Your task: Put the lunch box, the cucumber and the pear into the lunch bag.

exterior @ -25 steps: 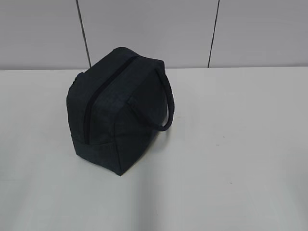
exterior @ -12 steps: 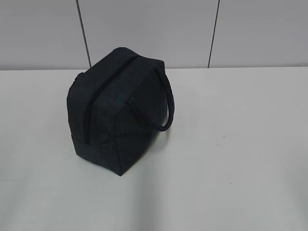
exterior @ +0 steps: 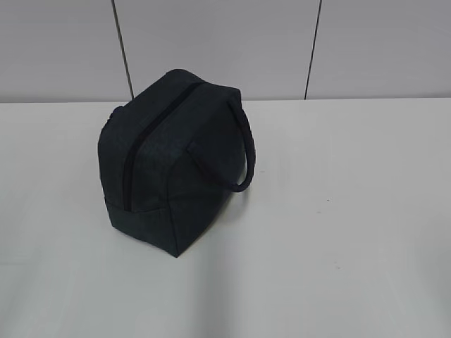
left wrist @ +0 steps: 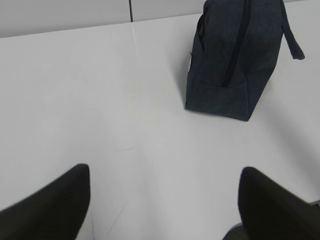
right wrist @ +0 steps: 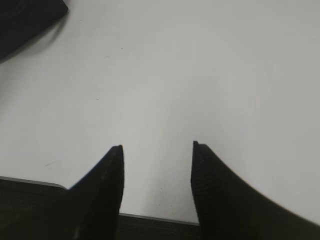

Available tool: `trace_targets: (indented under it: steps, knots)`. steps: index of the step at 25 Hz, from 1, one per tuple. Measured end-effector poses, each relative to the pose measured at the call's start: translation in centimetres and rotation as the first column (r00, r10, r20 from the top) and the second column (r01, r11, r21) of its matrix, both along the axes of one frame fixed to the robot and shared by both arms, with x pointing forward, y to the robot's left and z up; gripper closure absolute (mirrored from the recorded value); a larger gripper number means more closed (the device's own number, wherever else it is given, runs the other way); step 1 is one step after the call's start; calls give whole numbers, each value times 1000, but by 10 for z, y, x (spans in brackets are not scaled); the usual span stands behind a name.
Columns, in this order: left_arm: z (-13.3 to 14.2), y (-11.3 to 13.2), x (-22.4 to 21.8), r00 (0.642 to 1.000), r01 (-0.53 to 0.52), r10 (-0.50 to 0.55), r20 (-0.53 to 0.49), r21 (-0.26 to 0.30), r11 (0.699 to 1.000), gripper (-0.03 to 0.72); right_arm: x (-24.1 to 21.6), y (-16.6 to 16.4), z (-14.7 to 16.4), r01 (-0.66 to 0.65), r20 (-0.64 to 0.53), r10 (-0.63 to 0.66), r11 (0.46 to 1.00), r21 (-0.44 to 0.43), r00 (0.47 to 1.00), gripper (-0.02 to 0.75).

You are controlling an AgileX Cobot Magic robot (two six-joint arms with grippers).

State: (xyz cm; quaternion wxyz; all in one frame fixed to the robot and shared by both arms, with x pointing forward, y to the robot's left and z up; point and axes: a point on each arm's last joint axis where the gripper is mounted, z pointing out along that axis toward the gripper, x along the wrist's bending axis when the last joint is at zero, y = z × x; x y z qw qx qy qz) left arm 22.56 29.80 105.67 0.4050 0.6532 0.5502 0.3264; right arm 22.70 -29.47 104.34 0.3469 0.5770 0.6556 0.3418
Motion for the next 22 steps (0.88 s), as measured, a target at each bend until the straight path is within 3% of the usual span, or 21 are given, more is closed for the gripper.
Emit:
trace_targets:
  steps: [12,22]
  knots:
    - [0,0,0,1000,-7,7,-1,-2,1000,186,0,0,0,0,1,0,1000,0,1000,384]
    - [0,-3,1,974,-225,225,-2,-1,974,212,0,0,0,-39,2,39,999,0,999,384]
